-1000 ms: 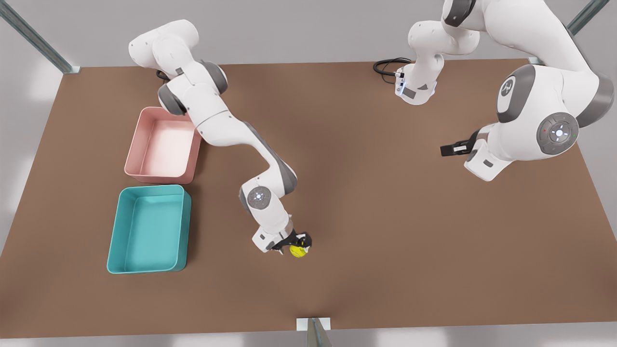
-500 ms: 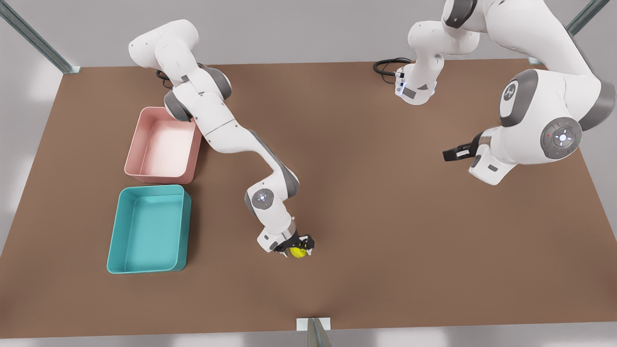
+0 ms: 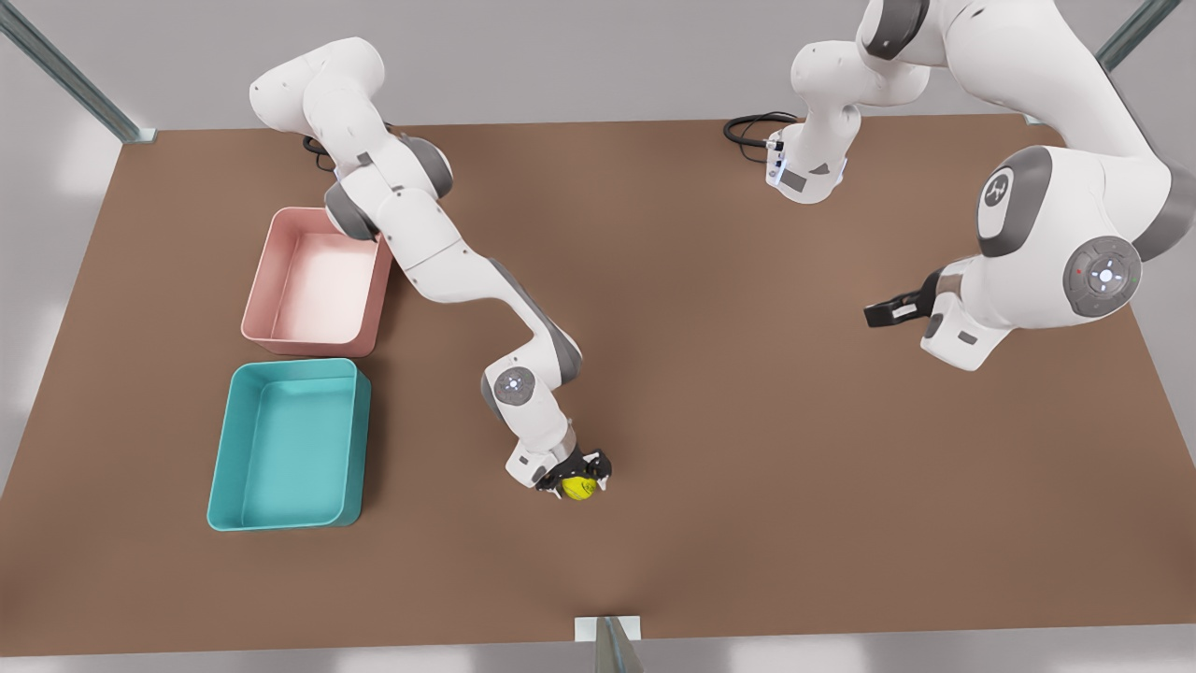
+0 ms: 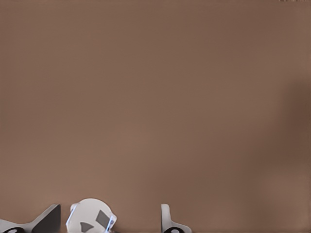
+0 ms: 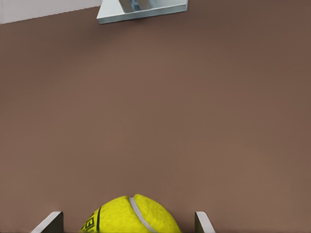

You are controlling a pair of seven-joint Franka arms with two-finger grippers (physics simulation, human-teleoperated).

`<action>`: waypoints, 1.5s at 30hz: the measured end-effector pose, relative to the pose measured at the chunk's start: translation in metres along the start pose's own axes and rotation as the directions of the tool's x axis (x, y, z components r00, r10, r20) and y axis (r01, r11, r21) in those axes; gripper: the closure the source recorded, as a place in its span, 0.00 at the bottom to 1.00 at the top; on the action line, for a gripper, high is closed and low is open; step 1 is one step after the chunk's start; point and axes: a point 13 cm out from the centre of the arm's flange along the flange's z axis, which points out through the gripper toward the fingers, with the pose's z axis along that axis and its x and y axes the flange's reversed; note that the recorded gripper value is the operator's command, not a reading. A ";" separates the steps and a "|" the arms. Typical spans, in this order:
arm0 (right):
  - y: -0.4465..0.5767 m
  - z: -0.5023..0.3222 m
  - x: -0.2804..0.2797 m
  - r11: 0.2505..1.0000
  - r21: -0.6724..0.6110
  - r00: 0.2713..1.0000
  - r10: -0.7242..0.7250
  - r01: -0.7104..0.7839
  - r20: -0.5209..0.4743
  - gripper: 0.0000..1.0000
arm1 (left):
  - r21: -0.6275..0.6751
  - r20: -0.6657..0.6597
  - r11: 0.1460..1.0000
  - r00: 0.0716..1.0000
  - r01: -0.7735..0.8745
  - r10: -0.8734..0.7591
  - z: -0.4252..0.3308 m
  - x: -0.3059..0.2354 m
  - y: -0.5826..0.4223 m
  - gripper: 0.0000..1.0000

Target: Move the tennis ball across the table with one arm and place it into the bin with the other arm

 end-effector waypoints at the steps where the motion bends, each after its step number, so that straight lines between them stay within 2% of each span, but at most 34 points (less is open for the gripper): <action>1: 0.000 0.001 0.001 1.000 0.000 1.000 -0.009 0.009 0.000 0.00 | 0.001 -0.001 1.000 1.000 0.001 -0.001 0.001 -0.001 -0.001 0.00; 12: -0.003 0.010 0.005 0.995 -0.003 0.995 -0.098 0.098 0.013 0.01 | 0.005 -0.004 1.000 1.000 0.007 -0.007 0.005 -0.006 -0.003 0.00; 13: -0.003 0.010 0.004 0.995 -0.003 0.994 -0.104 0.104 0.015 0.10 | 0.005 -0.005 1.000 1.000 0.007 -0.007 0.005 -0.006 -0.003 0.00; 15: -0.002 0.009 0.003 0.993 -0.008 0.993 -0.116 0.116 0.019 0.51 | 0.004 -0.006 1.000 1.000 0.006 -0.006 0.006 -0.006 -0.004 0.00; 18: 0.000 0.006 -0.001 0.990 -0.015 0.990 -0.136 0.137 0.028 0.59 | 0.004 -0.007 1.000 1.000 0.005 -0.005 0.007 -0.007 -0.004 0.00; 22: 0.005 -0.004 -0.010 0.987 -0.023 0.986 -0.158 0.159 0.043 0.60 | 0.002 -0.010 1.000 1.000 0.005 -0.005 0.009 -0.008 -0.004 0.00; 29: -0.028 -0.075 -0.073 0.988 0.003 0.988 -0.154 0.154 0.035 0.60 | 0.004 -0.012 1.000 1.000 0.001 -0.001 0.009 -0.007 -0.006 0.00; 34: -0.119 -0.180 -0.097 0.988 0.074 0.986 -0.130 0.138 -0.101 0.59 | 0.013 -0.021 1.000 1.000 -0.004 0.004 0.009 -0.005 -0.008 0.00; 39: -0.280 -0.284 -0.119 0.978 0.173 0.970 -0.078 0.120 -0.229 0.59 | 0.013 -0.030 1.000 1.000 -0.006 0.007 0.011 -0.005 -0.009 0.00; 42: -0.391 -0.313 -0.102 0.965 0.227 0.945 -0.054 0.133 -0.321 0.59 | 0.012 -0.037 1.000 0.999 -0.006 0.007 0.014 -0.006 -0.010 0.00; 45: -0.466 -0.310 -0.067 0.962 0.223 0.905 -0.052 0.159 -0.421 0.59 | 0.010 -0.043 1.000 0.999 -0.006 0.007 0.017 -0.008 -0.011 0.00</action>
